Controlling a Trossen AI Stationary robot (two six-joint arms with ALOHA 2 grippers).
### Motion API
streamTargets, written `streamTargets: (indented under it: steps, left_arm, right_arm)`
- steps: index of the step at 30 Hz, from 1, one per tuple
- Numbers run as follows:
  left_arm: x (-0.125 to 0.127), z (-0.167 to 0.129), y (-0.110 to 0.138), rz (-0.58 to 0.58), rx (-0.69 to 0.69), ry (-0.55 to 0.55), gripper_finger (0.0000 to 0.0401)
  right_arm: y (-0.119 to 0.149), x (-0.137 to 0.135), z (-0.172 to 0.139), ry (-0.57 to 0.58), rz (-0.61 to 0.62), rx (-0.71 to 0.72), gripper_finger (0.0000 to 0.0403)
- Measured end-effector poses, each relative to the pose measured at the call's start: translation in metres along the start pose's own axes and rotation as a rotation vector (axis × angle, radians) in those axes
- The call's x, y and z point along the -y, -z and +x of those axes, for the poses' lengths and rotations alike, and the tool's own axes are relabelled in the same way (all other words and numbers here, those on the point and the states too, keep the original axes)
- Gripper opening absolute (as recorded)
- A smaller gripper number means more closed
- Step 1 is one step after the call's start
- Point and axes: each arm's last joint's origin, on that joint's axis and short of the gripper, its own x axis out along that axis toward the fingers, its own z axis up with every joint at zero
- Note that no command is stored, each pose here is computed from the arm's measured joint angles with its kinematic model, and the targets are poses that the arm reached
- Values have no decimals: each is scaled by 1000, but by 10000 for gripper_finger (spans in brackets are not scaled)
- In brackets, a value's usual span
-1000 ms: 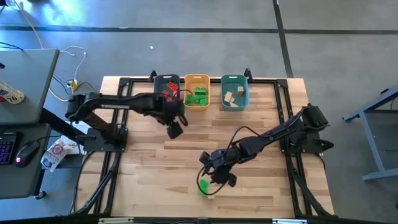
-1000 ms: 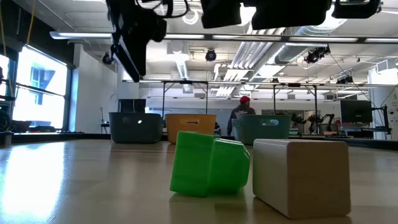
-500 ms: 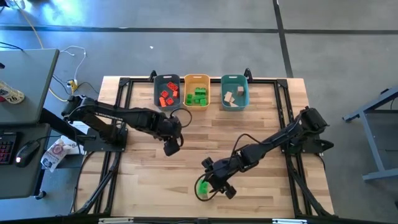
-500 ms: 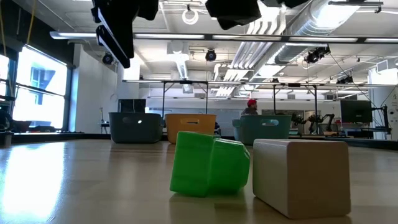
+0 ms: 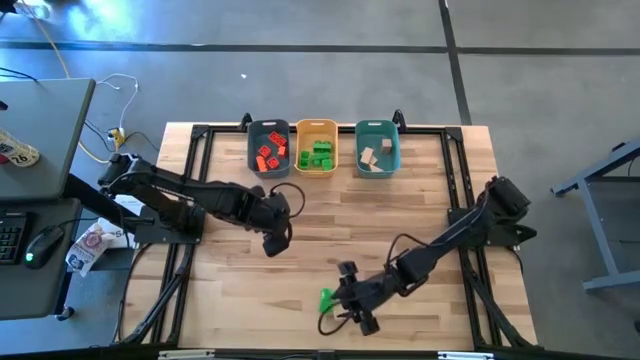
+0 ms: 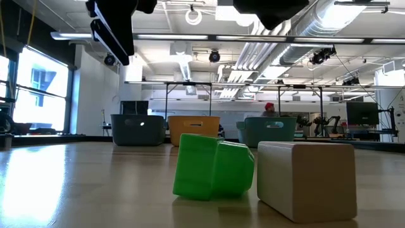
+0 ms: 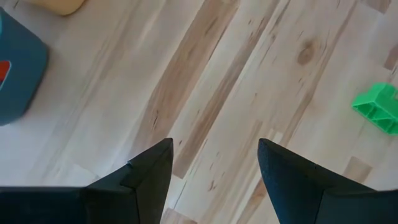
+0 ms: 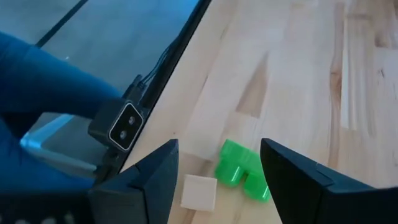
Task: Sort & place blocks by color
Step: Put the brown block into the green bin
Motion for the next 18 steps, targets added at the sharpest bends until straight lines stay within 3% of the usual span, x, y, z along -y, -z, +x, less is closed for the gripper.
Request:
streamTargets:
  steps: [18]
  left_arm:
    - [16, -4, 10, -13, 23, 37, 219]
  right_arm:
    - [35, -31, 30, 113, 103, -73, 213]
